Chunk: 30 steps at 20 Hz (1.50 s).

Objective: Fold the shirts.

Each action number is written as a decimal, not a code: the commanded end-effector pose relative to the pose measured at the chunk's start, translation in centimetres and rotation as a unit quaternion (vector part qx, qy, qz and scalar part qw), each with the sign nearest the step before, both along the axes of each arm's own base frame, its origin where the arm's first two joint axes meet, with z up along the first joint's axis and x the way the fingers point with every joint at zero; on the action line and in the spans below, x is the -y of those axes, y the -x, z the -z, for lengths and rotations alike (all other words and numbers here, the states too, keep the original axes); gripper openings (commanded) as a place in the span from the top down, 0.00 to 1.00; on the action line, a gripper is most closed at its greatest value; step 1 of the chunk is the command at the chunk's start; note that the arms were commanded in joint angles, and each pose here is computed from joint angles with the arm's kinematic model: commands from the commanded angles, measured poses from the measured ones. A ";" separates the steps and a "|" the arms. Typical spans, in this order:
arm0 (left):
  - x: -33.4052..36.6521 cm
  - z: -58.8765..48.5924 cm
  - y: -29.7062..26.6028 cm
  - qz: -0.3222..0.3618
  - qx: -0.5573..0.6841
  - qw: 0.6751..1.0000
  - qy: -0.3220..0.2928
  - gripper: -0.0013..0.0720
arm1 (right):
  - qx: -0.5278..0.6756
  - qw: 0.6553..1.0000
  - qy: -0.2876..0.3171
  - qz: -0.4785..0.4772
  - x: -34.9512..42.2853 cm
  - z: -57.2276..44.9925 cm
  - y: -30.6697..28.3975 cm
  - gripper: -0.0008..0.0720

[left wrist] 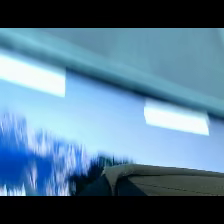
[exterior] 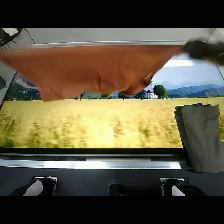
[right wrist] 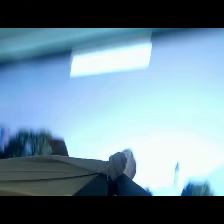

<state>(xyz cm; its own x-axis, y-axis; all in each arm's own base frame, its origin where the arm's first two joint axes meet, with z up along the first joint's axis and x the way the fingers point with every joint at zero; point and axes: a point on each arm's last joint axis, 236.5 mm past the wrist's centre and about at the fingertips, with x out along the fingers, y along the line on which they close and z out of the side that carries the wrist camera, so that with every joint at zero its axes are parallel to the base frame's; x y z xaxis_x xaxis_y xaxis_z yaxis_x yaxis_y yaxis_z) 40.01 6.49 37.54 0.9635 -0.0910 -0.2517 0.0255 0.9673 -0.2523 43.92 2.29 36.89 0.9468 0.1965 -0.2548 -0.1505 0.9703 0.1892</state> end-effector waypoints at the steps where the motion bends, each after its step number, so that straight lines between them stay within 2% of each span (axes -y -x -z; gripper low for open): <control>1: 3.8 -18.4 12.6 -0.053 0.260 0.961 -0.079 0.95 | 0.263 0.962 0.048 0.060 1.3 -18.6 14.2 0.92; 3: 5.3 -19.1 16.2 -0.061 0.268 0.958 -0.079 0.95 | 0.269 0.960 0.042 0.068 1.1 -19.4 19.1 0.92; 7: 6.6 -20.5 19.5 -0.064 0.299 0.951 -0.047 0.95 | 0.279 0.956 0.037 0.086 1.4 -19.9 24.1 0.92; 12: 6.3 -19.3 18.2 -0.060 0.273 0.959 -0.045 0.95 | 0.256 0.962 0.021 0.089 1.5 -18.9 23.8 0.92; 15: 4.9 -14.8 13.8 -0.048 0.185 0.981 -0.030 0.95 | 0.165 0.982 0.005 0.091 2.1 -14.7 18.9 0.92; 18: 1.9 -5.5 6.6 -0.034 0.044 0.998 -0.010 0.95 | -0.044 0.996 0.006 0.081 2.6 -3.8 10.7 0.92; 19: 1.0 -1.0 3.9 -0.024 -0.016 1.000 0.000 0.95 | -0.141 0.987 0.016 0.072 2.8 1.8 8.0 0.92; 21: -0.1 9.7 -0.4 0.001 -0.146 0.989 0.019 0.95 | -0.312 0.949 0.017 0.034 2.2 12.8 3.8 0.92; 23: -0.3 20.5 -3.2 0.017 -0.261 0.964 0.048 0.95 | -0.408 0.913 -0.021 -0.023 -0.4 22.0 -0.2 0.92; 26: 0.4 31.4 -7.1 0.039 -0.355 0.930 0.080 0.95 | -0.425 0.904 -0.039 -0.033 -3.0 31.7 -7.3 0.92; 30: 0.9 37.0 -12.2 0.056 -0.386 0.917 0.091 0.95 | -0.326 0.938 -0.113 0.024 -3.6 33.6 -14.9 0.92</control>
